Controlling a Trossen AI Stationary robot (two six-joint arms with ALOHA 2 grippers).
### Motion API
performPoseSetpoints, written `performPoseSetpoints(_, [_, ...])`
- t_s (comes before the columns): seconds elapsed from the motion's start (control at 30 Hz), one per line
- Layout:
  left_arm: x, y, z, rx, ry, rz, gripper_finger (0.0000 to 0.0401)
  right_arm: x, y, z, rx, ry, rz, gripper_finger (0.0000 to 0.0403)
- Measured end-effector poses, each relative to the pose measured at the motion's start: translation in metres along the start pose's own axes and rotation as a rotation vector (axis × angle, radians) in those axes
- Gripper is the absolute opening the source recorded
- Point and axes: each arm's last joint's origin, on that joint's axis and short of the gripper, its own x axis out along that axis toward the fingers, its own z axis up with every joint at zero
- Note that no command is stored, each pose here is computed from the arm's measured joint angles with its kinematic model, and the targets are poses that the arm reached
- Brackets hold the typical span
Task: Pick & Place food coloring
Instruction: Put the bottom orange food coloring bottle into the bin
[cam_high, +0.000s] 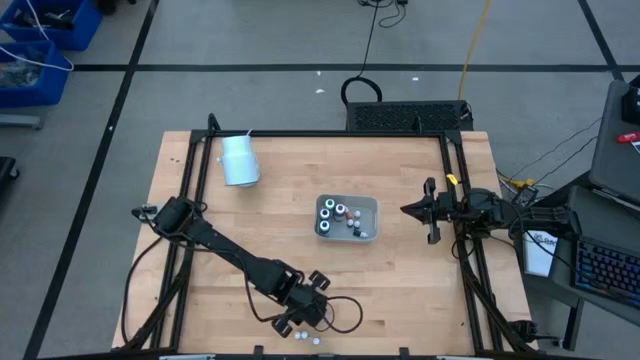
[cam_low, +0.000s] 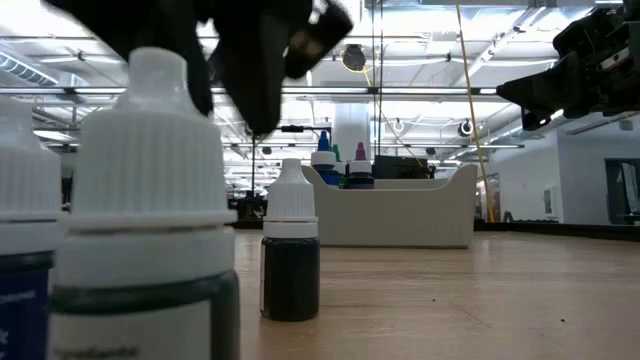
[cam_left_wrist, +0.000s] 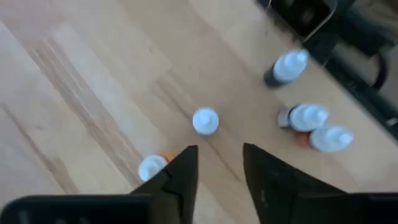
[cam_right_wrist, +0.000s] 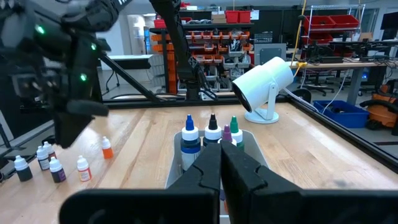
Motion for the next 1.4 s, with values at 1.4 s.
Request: performPoseSetpoints(1.4, [0.005, 0.005, -0.039, -0.035, 0.280, 0.001, 0.0098, 0.000, 0.000, 0.000, -0.004, 0.000, 0.000, 0.0000])
